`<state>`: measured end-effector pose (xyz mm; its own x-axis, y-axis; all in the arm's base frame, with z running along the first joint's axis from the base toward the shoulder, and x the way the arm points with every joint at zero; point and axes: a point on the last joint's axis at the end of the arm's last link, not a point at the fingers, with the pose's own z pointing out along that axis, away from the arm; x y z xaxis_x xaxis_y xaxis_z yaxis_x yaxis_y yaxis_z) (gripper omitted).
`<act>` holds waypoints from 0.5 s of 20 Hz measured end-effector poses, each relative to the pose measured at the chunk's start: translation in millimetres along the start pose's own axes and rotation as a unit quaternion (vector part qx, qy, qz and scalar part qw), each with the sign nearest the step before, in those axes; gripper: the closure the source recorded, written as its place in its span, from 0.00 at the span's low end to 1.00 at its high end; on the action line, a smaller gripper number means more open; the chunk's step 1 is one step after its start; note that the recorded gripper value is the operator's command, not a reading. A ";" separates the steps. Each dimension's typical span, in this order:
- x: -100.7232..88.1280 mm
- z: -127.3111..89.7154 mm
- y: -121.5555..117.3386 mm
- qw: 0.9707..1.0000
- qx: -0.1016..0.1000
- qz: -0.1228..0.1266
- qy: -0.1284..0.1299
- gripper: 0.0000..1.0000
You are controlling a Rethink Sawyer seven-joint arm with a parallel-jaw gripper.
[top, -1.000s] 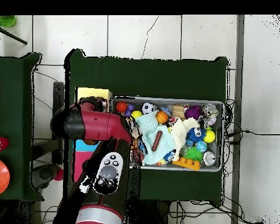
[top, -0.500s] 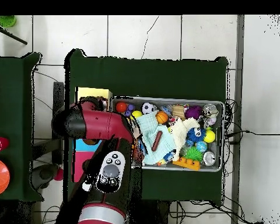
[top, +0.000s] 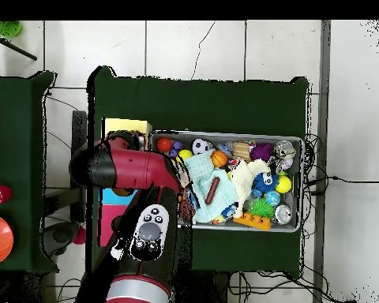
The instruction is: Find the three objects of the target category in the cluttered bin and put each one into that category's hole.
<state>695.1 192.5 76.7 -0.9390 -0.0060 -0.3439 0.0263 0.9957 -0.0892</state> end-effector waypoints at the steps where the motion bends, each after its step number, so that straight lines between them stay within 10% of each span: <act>1: 0.1 -0.9 0.2 1.000 -0.001 0.000 0.002 1.00; 10: 0.5 0.6 1.0 1.000 -0.001 0.000 0.006 1.00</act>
<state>694.8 193.4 75.9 -0.9428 -0.0056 -0.3333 0.0251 0.9958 -0.0877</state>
